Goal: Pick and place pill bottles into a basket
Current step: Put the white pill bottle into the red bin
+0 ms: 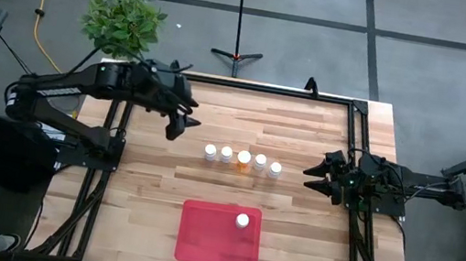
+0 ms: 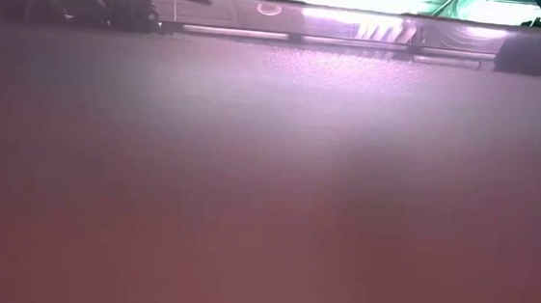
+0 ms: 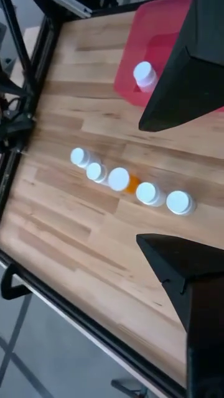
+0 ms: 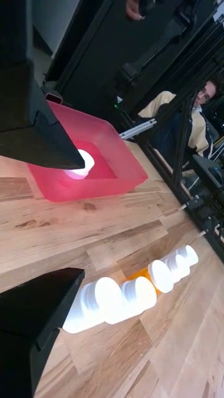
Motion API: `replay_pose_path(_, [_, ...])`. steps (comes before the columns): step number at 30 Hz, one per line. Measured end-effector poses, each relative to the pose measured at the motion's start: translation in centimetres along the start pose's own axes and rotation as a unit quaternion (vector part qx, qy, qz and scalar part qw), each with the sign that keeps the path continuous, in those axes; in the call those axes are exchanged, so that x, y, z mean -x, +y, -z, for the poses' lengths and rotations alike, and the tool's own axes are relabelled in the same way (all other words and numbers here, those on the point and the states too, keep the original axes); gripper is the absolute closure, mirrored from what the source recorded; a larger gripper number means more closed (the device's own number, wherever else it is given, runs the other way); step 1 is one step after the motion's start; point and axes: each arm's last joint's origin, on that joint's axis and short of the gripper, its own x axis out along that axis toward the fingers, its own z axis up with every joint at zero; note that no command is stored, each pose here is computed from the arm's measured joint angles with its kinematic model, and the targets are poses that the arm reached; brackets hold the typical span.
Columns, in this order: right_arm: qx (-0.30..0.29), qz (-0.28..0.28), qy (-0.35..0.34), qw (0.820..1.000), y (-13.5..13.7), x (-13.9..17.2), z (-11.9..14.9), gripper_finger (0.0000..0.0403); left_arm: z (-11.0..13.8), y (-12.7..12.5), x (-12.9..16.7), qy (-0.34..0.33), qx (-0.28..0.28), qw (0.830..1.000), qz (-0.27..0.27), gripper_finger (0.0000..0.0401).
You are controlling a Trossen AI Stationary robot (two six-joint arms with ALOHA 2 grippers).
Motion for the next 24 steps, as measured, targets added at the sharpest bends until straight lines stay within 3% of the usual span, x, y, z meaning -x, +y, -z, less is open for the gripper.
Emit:
replay_pose_path(8, [0.0,0.0,0.0,1.0,0.0,0.0,0.0,0.0139,1.3,0.2,-1.2,0.086,-0.003,0.996,-0.017,0.0084])
replay_pose_path(17, [0.002,0.0,0.0,1.0,0.0,0.0,0.0,0.0139,1.3,0.1,-3.0,0.119,-0.015,0.993,-0.017,0.0084])
replay_pose_path(24, [0.001,-0.003,-0.004,1.0,0.1,0.0,-0.1,0.0139,1.4,0.0,-5.9,0.159,-0.035,0.987,-0.009,0.0084])
